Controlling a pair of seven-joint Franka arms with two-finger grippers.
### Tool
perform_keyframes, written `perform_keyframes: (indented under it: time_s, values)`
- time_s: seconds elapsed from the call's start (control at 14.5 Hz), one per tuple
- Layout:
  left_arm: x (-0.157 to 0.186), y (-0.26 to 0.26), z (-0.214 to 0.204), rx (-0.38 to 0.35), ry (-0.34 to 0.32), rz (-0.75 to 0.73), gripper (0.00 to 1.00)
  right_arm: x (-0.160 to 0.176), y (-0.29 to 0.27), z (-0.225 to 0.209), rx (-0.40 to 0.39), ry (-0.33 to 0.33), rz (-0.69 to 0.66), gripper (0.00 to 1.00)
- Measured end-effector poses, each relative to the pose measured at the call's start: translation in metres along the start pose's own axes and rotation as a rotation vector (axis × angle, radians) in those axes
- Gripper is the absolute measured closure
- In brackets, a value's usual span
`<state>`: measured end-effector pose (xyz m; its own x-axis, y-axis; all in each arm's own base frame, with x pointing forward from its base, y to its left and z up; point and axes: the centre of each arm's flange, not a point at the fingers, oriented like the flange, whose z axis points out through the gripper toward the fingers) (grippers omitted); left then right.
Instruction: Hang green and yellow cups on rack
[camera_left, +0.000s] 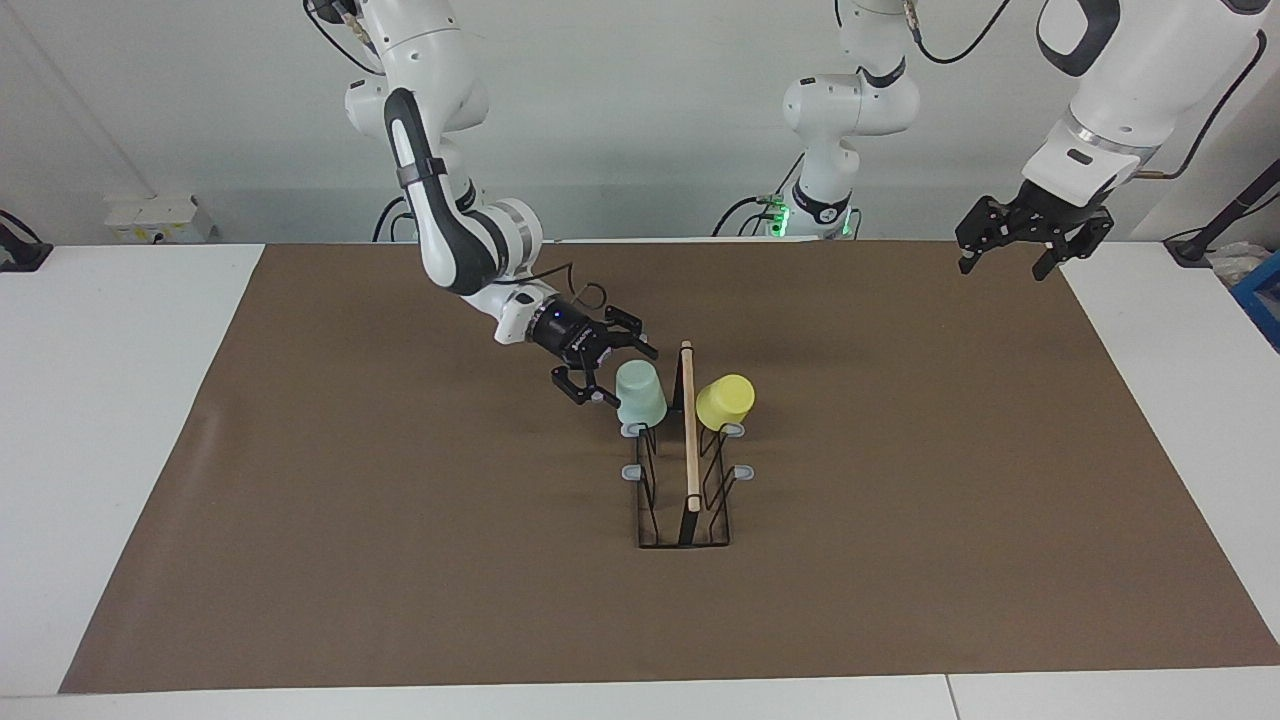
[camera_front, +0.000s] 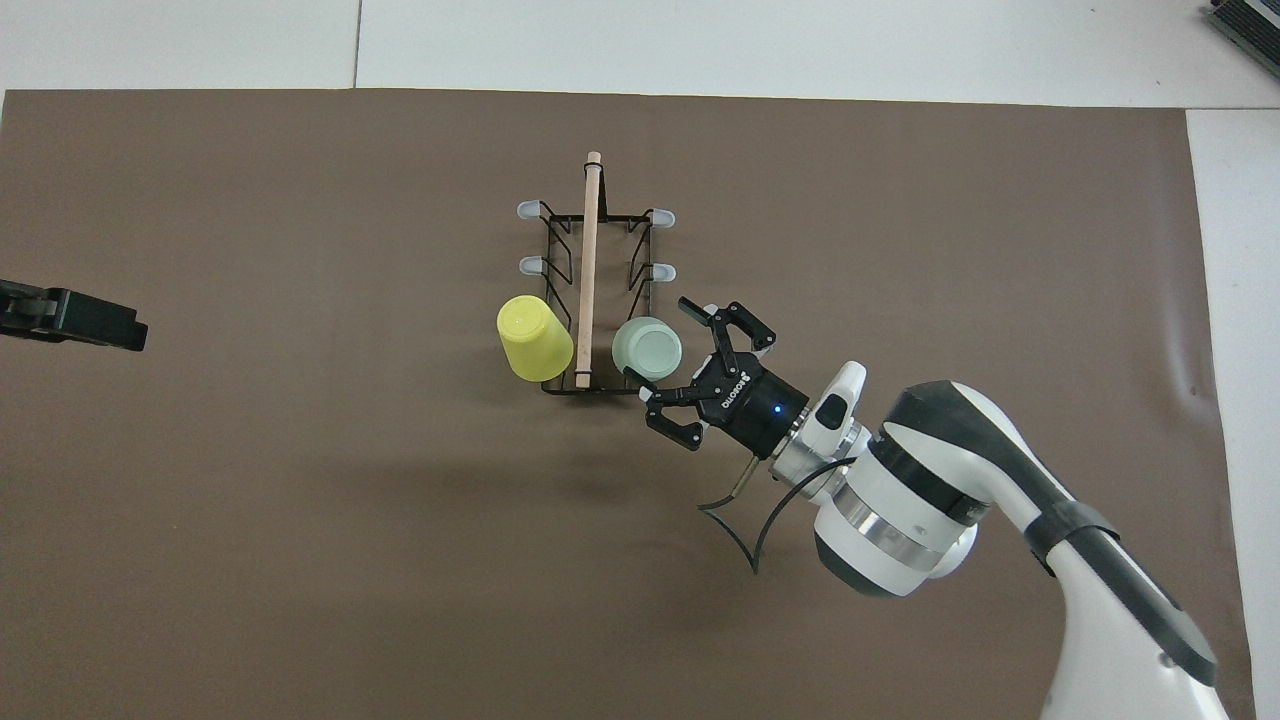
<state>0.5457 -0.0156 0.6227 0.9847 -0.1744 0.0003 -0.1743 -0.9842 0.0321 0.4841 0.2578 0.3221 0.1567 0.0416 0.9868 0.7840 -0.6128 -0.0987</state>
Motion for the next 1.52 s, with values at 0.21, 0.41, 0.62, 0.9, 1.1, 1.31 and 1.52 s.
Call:
perform_keyframes:
  time_s: [0.21,0.41,0.62,0.9,1.1,1.31,1.52]
  values:
    - [0.0,0.002,0.0,0.0,0.0,0.004,0.0,0.027,0.001,-0.004,0.037,-0.025,-0.028,0.0]
    - [0.001,0.004,0.0,0.0,0.0,0.007,0.0,0.06,0.024,-0.012,0.116,-0.079,-0.097,0.0]
    - [0.001,0.004,0.0,0.0,0.0,0.007,0.0,0.103,0.057,-0.032,0.167,-0.167,-0.183,0.0]
    - [0.001,0.004,0.0,0.0,0.0,0.007,0.0,0.132,0.081,-0.056,0.251,-0.263,-0.263,0.0]
    - [0.001,0.004,0.0,0.0,0.0,0.007,0.0,0.145,0.11,-0.082,0.364,-0.354,-0.264,0.0]
    - [0.001,0.004,0.0,0.0,0.0,0.007,0.0,0.171,0.131,-0.111,0.459,-0.501,-0.223,0.0]
    - [0.001,0.004,0.0,0.0,0.0,0.007,0.0,0.203,0.133,-0.13,0.515,-0.674,-0.193,0.0]
